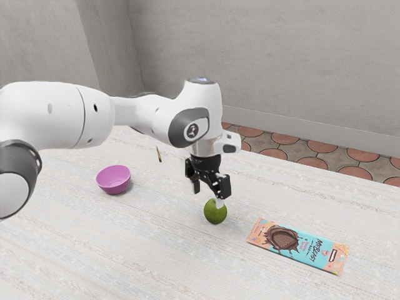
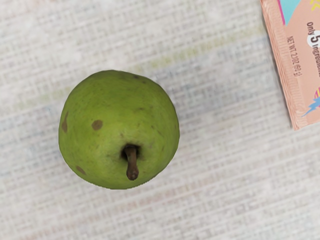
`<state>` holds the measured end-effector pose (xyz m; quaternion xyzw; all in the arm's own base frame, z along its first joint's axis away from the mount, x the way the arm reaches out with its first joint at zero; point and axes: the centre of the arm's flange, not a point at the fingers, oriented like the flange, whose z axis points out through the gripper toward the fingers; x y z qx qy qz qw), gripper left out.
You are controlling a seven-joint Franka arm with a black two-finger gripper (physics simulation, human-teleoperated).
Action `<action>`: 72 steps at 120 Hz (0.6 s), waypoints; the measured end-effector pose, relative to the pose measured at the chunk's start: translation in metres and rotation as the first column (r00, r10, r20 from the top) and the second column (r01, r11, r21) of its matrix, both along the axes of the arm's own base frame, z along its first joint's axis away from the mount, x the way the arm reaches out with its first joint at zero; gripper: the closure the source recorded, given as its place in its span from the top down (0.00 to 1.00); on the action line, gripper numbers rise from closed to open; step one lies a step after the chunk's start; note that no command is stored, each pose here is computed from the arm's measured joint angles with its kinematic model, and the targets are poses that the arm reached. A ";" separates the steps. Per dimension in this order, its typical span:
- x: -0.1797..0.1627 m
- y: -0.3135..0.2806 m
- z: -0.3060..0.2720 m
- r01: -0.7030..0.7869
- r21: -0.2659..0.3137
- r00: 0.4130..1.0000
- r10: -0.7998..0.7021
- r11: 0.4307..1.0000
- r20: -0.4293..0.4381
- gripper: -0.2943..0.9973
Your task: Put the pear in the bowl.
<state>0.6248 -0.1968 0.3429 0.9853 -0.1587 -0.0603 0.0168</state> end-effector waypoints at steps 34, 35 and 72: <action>0.009 -0.002 -0.037 0.004 0.011 1.000 -0.004 1.000 0.000 0.77; 0.010 -0.002 -0.037 0.005 0.011 1.000 -0.005 1.000 0.001 0.77; 0.042 -0.002 -0.052 0.007 0.016 1.000 -0.007 1.000 0.008 0.77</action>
